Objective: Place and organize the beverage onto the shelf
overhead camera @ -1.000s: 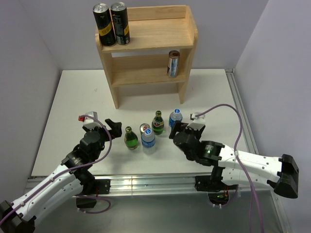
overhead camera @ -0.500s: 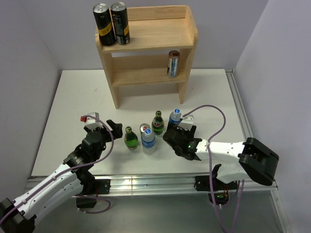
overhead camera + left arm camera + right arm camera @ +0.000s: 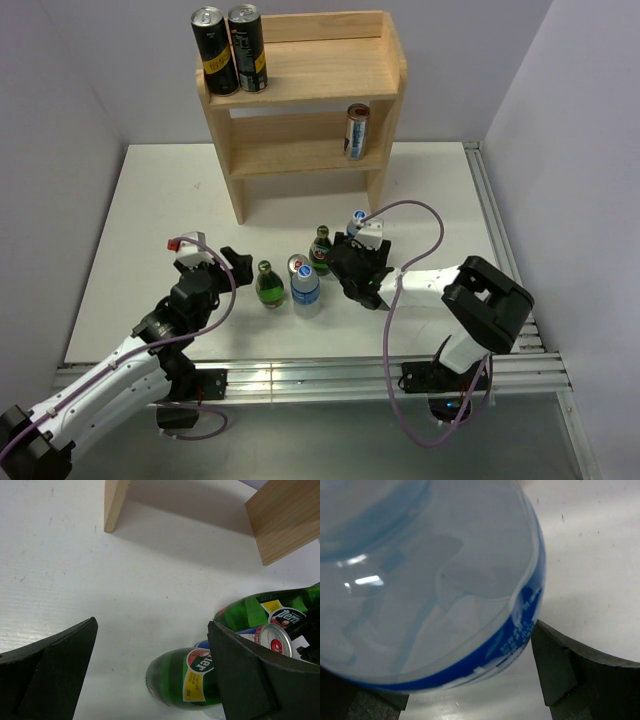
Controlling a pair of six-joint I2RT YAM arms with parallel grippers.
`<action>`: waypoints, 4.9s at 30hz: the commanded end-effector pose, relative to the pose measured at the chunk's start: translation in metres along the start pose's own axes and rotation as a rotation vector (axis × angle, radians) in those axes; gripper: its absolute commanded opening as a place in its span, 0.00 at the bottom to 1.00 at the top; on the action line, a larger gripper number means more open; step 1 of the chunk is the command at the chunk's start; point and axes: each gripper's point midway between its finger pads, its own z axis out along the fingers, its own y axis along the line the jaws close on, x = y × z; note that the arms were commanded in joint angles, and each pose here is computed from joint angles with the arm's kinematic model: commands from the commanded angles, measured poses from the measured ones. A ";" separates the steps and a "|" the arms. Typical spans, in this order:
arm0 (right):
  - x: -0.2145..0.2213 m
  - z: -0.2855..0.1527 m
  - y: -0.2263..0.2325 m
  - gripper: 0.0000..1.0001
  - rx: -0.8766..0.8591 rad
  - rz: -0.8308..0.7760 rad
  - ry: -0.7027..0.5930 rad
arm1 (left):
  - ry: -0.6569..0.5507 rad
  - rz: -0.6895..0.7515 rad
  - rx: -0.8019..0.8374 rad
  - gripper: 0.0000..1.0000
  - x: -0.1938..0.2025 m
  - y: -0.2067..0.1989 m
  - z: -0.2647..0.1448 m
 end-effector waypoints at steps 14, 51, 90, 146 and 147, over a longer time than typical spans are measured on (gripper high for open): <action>-0.021 0.029 -0.003 0.88 0.128 0.048 -0.137 | -0.004 0.009 0.013 0.99 0.001 -0.005 0.004; -0.280 -0.115 0.034 0.00 -0.162 0.114 -0.400 | -0.002 0.016 0.014 0.99 0.001 -0.009 0.011; -0.539 -0.043 0.037 0.00 -0.105 0.142 -0.680 | 0.004 0.022 0.032 0.99 0.002 -0.012 0.011; -0.460 -0.008 0.051 0.97 -0.120 0.127 -0.522 | -0.002 0.021 0.034 0.99 0.001 -0.012 0.010; -0.460 -0.012 0.049 0.97 -0.122 0.129 -0.524 | 0.000 0.021 0.033 0.99 0.002 -0.011 0.010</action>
